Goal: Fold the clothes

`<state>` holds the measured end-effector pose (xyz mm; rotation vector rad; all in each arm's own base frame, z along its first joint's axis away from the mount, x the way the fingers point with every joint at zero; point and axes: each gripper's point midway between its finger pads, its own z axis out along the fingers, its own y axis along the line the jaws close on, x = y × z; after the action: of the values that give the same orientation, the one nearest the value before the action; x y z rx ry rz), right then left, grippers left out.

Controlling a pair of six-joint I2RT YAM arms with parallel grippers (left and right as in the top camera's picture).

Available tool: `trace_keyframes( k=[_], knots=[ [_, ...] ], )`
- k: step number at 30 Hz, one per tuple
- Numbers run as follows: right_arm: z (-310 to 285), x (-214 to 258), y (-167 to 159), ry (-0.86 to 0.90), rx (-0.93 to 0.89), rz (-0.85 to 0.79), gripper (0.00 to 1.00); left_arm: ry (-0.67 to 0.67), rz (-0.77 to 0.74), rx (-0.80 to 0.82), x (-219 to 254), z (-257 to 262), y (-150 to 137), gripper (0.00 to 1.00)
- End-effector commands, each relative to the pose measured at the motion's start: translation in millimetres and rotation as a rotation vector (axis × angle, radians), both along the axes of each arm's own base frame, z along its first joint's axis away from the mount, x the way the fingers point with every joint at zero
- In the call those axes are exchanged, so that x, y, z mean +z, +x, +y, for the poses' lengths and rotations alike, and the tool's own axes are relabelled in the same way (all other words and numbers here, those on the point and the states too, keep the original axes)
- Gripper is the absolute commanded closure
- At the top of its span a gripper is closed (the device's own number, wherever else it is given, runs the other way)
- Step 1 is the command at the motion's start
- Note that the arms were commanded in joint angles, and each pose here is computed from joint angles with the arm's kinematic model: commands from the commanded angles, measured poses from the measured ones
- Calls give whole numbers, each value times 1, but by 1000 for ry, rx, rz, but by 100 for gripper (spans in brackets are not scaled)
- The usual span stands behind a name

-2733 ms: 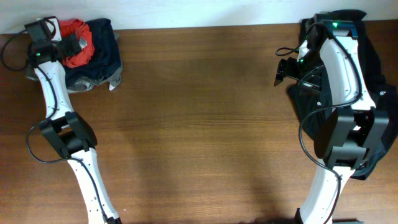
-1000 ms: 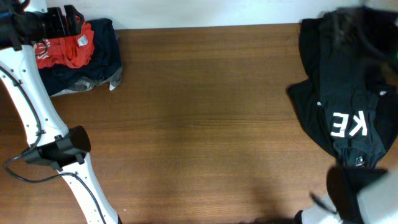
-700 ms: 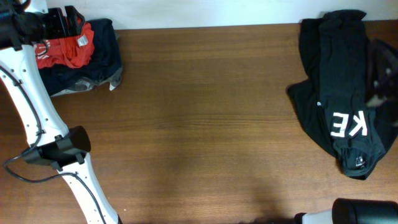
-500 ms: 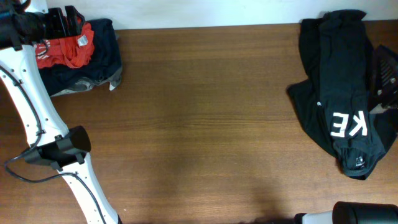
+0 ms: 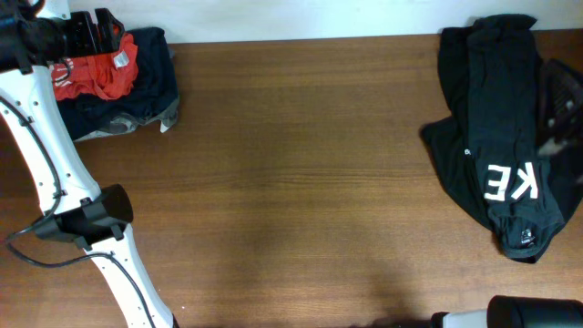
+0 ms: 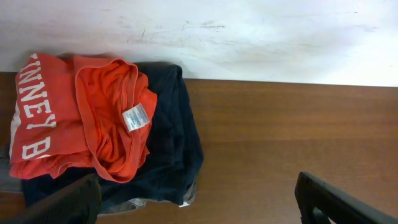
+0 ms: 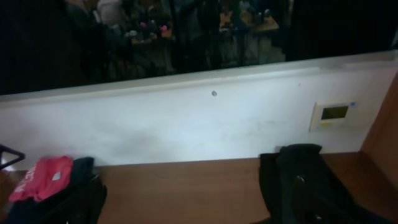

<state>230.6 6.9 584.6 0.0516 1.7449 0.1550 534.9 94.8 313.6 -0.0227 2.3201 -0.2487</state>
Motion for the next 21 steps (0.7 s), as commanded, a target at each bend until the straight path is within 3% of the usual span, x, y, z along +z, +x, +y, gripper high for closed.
trace_keyframes(
  k=[1, 9, 13, 21],
  knots=[
    [-13, -6, 27, -7, -61, 35, 2, -14, 7, -5, -3, 0, 0, 1],
    [-17, -12, 93, -47, -44, -95, 1, -14, 7, -5, -3, 0, 0, 1],
    [-13, -61, 111, -42, -14, -88, 1, -14, 7, -5, -3, 0, 0, 1],
    [-12, -180, 100, -37, -13, -29, 1, -14, 7, -5, -3, 0, 0, 1]
  ],
)
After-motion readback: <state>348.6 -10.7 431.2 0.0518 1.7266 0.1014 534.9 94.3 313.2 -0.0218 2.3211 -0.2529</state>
